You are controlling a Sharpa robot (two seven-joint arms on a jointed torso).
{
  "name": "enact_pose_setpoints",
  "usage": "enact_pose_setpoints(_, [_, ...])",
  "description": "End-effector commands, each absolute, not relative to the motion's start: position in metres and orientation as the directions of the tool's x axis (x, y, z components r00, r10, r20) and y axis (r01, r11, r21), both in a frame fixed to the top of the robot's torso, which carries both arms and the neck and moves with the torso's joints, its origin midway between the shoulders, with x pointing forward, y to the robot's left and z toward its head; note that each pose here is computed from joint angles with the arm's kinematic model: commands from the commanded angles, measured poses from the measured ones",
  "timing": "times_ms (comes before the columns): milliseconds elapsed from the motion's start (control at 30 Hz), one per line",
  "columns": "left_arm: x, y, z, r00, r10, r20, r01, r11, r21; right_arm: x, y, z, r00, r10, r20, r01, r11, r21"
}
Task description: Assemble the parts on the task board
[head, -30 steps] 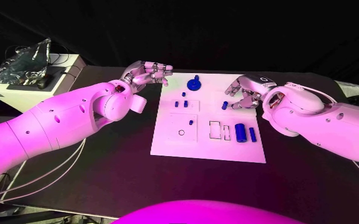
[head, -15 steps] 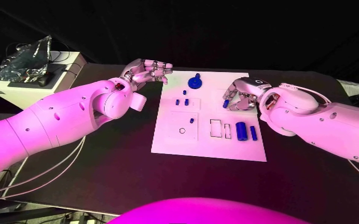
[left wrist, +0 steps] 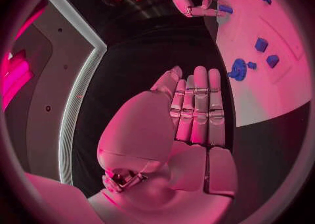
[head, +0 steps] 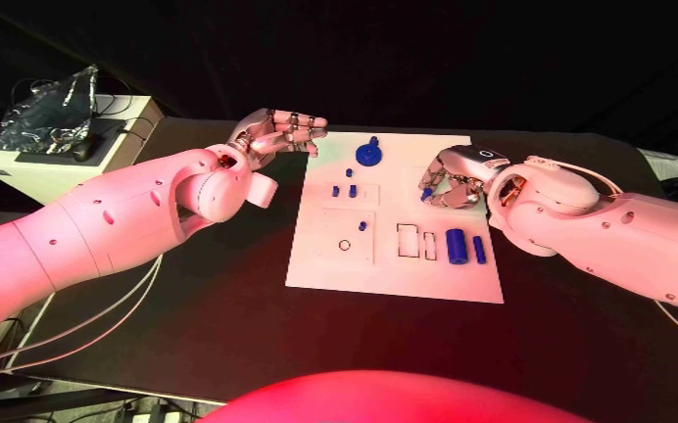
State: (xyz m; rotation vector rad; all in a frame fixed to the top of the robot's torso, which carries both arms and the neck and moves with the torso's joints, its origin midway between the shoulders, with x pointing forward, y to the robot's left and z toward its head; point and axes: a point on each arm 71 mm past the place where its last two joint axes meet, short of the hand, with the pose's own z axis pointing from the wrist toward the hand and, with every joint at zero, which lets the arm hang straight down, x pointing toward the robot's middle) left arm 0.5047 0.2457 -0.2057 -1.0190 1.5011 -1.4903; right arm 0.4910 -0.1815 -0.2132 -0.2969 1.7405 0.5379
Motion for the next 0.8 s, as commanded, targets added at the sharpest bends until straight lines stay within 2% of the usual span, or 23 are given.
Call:
enact_pose_setpoints(33, [0.5041, 0.2437, -0.2052, -0.397, -0.918, 0.018, -0.020, -0.012, -1.000, 0.4898, -0.1793, -0.2138, -0.243, 0.080, -0.967, -0.488, 0.851, 0.193])
enact_pose_setpoints(267, [0.5040, 0.2439, -0.2052, -0.398, -0.917, 0.020, -0.022, -0.012, -1.000, 0.4898, -0.1775, -0.2141, -0.232, 0.071, -0.970, -0.484, 0.857, 0.179])
enact_pose_setpoints(533, [0.5039, 0.2444, -0.2053, -0.398, -0.917, 0.020, -0.024, -0.012, -1.000, 0.4901, -0.1783, -0.2124, -0.166, 0.087, -0.982, -0.449, 0.880, 0.154])
enact_pose_setpoints(800, [0.5040, 0.2449, -0.2054, -0.397, -0.918, 0.020, -0.024, -0.011, -1.000, 0.4876, -0.1819, -0.2095, -0.177, 0.152, -0.972, -0.411, 0.886, 0.214])
